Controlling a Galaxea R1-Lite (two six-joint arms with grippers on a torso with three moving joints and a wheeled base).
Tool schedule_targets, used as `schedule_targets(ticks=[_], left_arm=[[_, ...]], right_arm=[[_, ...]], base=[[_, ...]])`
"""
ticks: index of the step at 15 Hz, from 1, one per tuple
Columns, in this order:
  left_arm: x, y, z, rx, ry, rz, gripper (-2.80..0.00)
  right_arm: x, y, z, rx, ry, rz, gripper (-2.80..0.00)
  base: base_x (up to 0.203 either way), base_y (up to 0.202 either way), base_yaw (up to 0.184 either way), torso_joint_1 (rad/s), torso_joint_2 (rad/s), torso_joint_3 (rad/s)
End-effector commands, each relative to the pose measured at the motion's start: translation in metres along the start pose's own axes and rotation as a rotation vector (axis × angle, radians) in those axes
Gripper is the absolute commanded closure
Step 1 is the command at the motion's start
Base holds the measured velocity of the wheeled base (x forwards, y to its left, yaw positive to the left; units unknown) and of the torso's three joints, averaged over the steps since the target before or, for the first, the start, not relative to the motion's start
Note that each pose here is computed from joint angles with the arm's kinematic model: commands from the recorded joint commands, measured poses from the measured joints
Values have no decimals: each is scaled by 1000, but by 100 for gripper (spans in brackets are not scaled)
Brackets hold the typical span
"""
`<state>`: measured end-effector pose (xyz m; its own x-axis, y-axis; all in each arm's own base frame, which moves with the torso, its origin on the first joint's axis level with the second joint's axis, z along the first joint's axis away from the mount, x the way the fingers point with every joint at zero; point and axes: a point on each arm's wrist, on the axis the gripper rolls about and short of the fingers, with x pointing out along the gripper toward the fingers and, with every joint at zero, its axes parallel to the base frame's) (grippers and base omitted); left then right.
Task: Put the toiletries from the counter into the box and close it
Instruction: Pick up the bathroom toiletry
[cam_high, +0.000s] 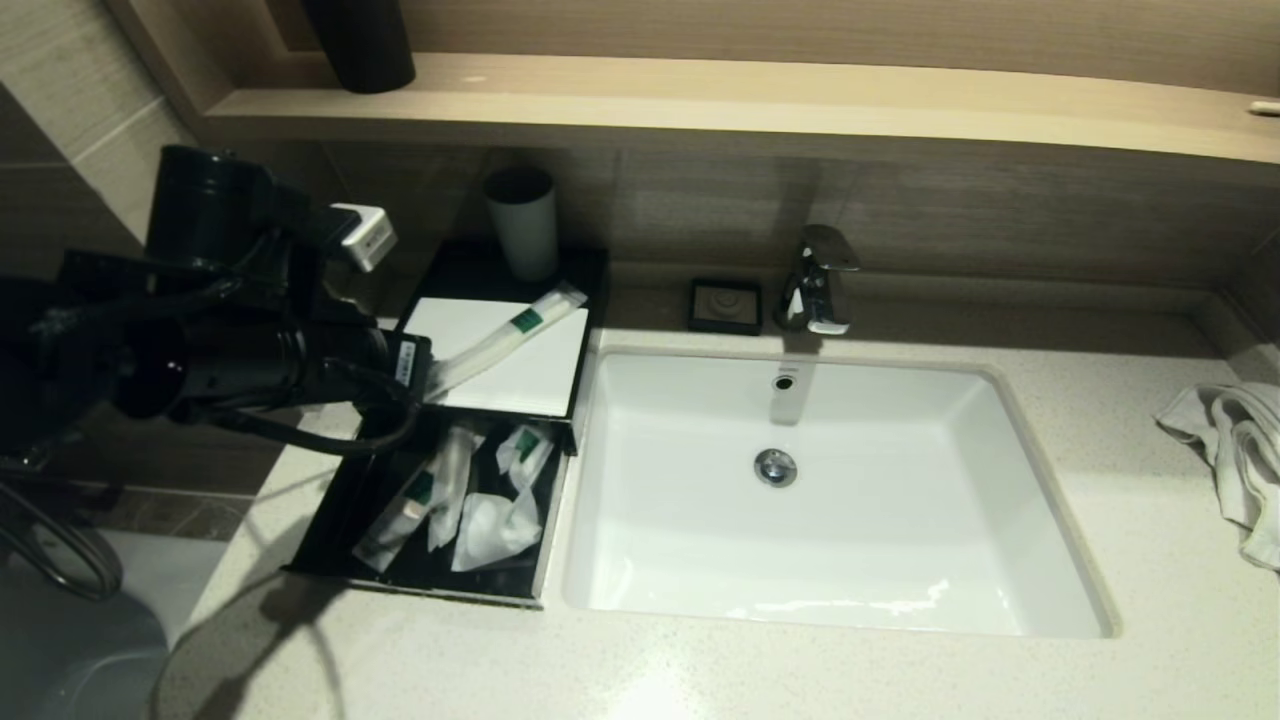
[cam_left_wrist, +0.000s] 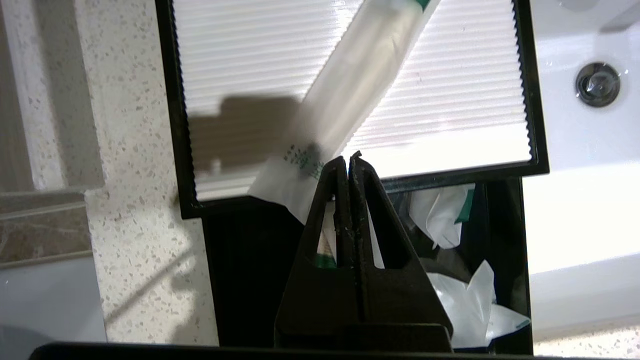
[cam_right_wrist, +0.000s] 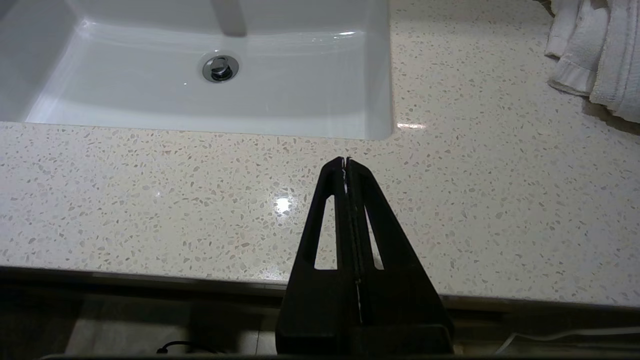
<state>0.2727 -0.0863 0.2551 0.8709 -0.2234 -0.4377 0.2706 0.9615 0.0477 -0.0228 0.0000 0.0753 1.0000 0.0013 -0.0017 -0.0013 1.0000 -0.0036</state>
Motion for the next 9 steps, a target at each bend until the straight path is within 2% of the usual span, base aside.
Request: schedule_targets(ticks=[1, 5, 9], left_arm=[[2, 9, 2, -15, -27, -18, 0], [3, 24, 6, -32, -77, -71, 0], [11, 32, 3, 3, -69, -65, 0]], right_arm=[[0, 0, 0, 1, -1, 0, 0], [0, 0, 0, 1, 0, 0, 0], [0, 0, 0, 1, 0, 0, 0]], base=[[0, 0, 0, 0, 0, 0], [0, 0, 0, 0, 0, 0], [0, 0, 0, 0, 0, 0]])
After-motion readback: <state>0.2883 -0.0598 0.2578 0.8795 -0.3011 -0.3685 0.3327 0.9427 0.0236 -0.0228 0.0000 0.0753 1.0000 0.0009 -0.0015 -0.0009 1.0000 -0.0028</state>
